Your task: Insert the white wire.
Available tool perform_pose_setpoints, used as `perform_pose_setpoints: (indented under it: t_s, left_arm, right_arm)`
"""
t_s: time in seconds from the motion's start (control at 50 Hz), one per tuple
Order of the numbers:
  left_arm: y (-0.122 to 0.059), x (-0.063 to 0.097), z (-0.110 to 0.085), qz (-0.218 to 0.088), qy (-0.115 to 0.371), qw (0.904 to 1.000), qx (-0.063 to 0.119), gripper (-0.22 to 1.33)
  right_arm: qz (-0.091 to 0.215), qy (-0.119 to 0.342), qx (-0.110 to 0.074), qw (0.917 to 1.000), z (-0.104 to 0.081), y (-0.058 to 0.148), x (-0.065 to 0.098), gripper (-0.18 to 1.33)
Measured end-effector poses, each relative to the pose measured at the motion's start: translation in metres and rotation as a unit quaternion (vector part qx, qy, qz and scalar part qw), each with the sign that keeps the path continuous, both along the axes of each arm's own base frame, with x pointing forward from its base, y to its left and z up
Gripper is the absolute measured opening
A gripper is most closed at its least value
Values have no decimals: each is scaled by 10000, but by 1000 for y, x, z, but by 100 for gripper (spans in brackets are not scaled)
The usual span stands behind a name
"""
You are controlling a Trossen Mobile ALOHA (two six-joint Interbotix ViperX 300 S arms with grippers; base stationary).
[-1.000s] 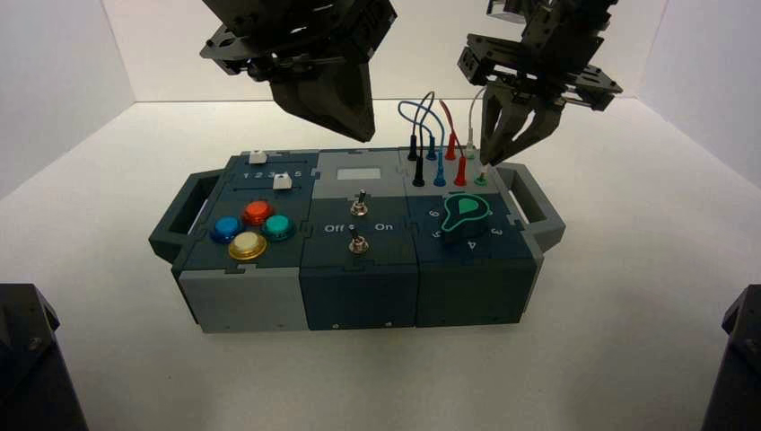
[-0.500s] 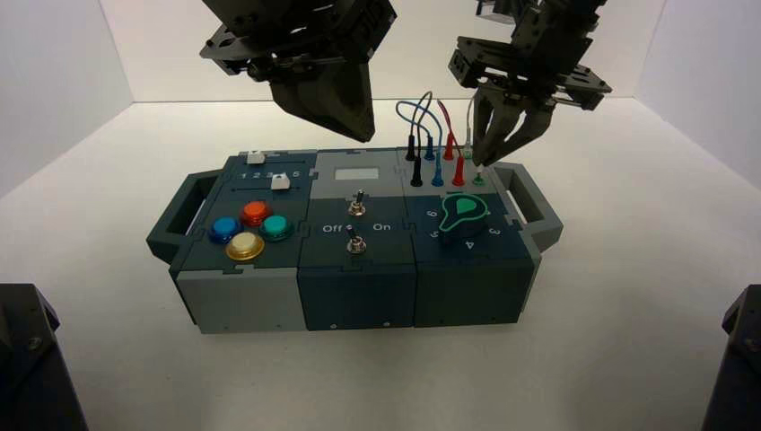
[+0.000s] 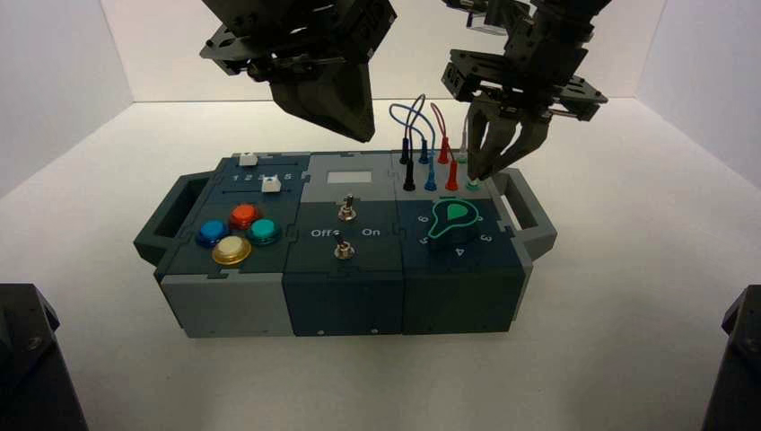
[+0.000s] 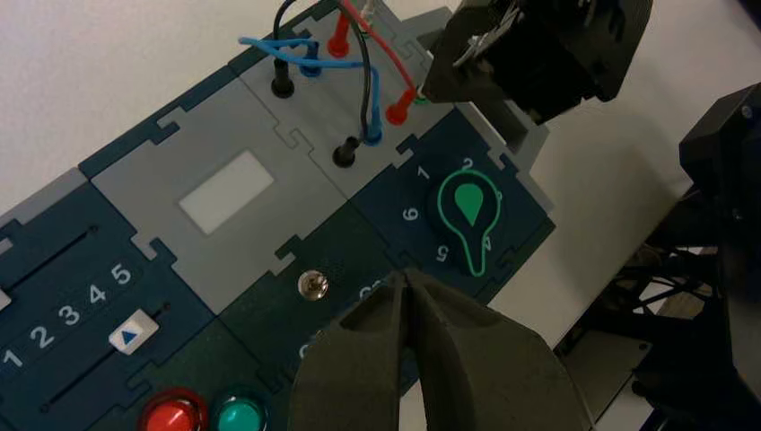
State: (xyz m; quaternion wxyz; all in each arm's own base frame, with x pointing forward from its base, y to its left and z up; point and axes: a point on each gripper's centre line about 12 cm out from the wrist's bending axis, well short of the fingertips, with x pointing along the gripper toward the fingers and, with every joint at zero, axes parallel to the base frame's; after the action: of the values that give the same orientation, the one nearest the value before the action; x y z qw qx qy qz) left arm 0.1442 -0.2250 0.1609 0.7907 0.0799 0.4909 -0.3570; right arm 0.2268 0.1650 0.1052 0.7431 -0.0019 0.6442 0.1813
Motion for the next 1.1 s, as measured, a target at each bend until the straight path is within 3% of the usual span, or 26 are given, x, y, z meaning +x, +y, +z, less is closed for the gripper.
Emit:
perform_pose_setpoints:
  t_s: [0.6,0.64,0.72,0.74,0.78,0.94,1.1]
  left_arm:
    - [0,1,0,-38,-56,10000,19,-17]
    - [0,1,1,-43,-66,10000,17,-17]
    - [1,1,1,-40,-86,10000,21,-17]
    - [2,2,1,-37,-91,9999,25,-17]
    - [2,2,2,-26,-105,9999,16,-17]
    - [10,5,3,41,-162,9999,37,-17]
    - [16,7,5,69,-250,9997,43,-17]
  right_arm:
    - [32,28,-67,10000,-10,1,3,3]
    - [56,10,-61,10000,-8,1,3,9]
    - [81,32,-85,9999,-10,0,-2,40]
    - [113,69,-95,9999,-10,0,-5,57]
    - [164,42,-91,9998,-8,1,-6,71]
    - [299,219,-160,9992,-7,-1,-19,86]
    - [372,194,-195,9989,-4,-7,-26,86]
